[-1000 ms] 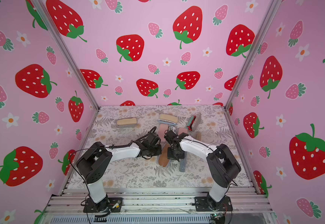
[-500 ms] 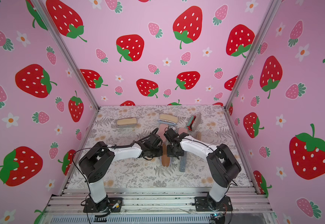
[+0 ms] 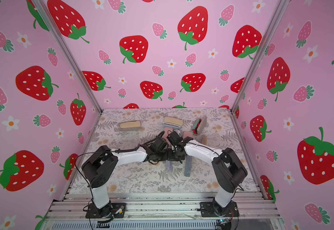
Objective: Close the glasses case
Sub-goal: Close the glasses case at the center of the board.
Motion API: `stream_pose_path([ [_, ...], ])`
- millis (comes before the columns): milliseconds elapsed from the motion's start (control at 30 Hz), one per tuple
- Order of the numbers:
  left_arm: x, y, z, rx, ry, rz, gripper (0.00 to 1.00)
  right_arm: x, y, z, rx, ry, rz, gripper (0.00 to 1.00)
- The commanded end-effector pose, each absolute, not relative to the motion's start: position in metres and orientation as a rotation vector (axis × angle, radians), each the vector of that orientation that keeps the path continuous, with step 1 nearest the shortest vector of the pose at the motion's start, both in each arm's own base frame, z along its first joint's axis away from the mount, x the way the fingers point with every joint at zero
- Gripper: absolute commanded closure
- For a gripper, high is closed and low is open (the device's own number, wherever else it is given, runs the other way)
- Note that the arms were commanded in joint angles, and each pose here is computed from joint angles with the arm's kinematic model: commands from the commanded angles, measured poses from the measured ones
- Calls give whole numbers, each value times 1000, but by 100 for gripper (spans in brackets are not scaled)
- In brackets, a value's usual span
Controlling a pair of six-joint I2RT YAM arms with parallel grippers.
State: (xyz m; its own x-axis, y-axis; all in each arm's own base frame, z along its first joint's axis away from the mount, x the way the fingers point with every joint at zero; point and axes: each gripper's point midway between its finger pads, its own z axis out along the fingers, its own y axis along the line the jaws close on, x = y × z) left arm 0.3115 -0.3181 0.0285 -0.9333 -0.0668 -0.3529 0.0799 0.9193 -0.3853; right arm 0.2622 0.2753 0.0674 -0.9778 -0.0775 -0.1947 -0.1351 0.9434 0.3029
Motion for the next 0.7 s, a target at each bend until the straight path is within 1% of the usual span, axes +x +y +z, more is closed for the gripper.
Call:
stream_pose_path([
  [0, 320, -338, 53, 4, 2640, -666, 100, 260, 289, 81, -205, 2880, 539, 95],
  [167, 319, -323, 57, -39, 2626, -658, 100, 267, 271, 94, -151, 2843, 420, 91],
  [467, 325, -300, 66, -92, 2612, -632, 99, 283, 230, 128, -93, 2771, 154, 80],
  [533, 328, -296, 69, -102, 2609, -629, 98, 289, 222, 139, -75, 2746, 113, 74],
  [567, 329, -294, 70, -106, 2609, -629, 98, 295, 217, 145, -62, 2730, 91, 68],
  [600, 330, -292, 71, -113, 2609, -628, 98, 299, 214, 151, -53, 2718, 76, 65],
  [633, 332, -290, 73, -120, 2608, -629, 98, 305, 209, 157, -38, 2704, 61, 60],
  [667, 333, -288, 75, -125, 2606, -632, 98, 312, 205, 163, -22, 2693, 47, 51],
])
